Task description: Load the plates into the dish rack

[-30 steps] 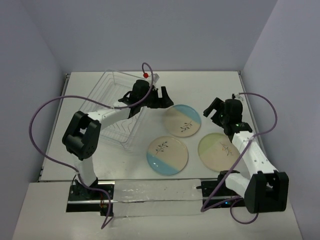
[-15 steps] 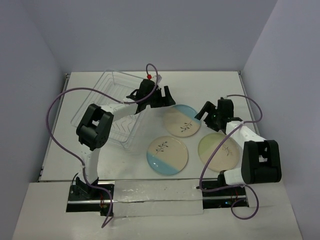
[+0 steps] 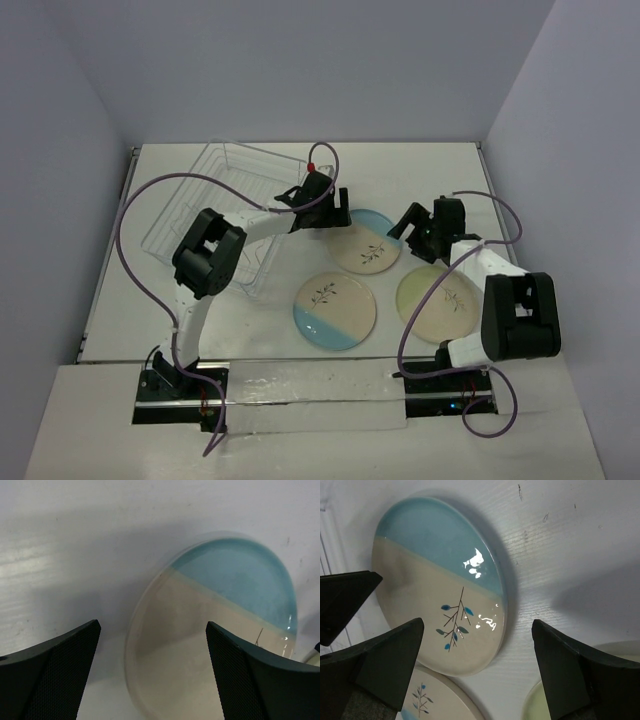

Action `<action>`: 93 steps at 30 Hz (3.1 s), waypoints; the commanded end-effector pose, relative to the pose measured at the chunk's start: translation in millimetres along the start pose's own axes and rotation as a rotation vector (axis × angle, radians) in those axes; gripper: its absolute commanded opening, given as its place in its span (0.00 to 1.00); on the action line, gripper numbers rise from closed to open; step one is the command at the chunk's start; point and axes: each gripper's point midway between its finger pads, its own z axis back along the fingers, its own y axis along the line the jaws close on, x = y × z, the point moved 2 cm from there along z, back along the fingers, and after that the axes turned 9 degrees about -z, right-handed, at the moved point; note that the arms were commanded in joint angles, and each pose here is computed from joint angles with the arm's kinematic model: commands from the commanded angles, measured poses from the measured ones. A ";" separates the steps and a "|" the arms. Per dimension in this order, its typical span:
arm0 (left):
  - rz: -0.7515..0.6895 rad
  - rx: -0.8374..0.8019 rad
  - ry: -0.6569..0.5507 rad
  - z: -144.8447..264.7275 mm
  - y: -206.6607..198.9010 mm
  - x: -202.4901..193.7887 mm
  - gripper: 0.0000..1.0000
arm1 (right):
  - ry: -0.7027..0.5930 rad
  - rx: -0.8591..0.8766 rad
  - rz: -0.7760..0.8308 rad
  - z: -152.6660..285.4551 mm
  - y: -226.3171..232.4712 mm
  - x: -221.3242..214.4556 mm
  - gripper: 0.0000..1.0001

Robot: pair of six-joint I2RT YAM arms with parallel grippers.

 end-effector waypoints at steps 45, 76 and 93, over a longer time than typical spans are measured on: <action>0.114 -0.206 0.146 -4.7 -33.2 -60.4 0.90 | 0.047 0.601 -0.054 29.8 122.0 -1.9 0.71; 0.045 -0.306 -0.077 61.8 -70.4 26.0 0.95 | -0.084 0.476 -0.052 34.8 118.4 10.8 0.00; -0.053 -0.242 -0.422 212.4 -52.4 100.6 0.99 | -0.067 0.812 0.249 139.2 155.4 3.5 0.00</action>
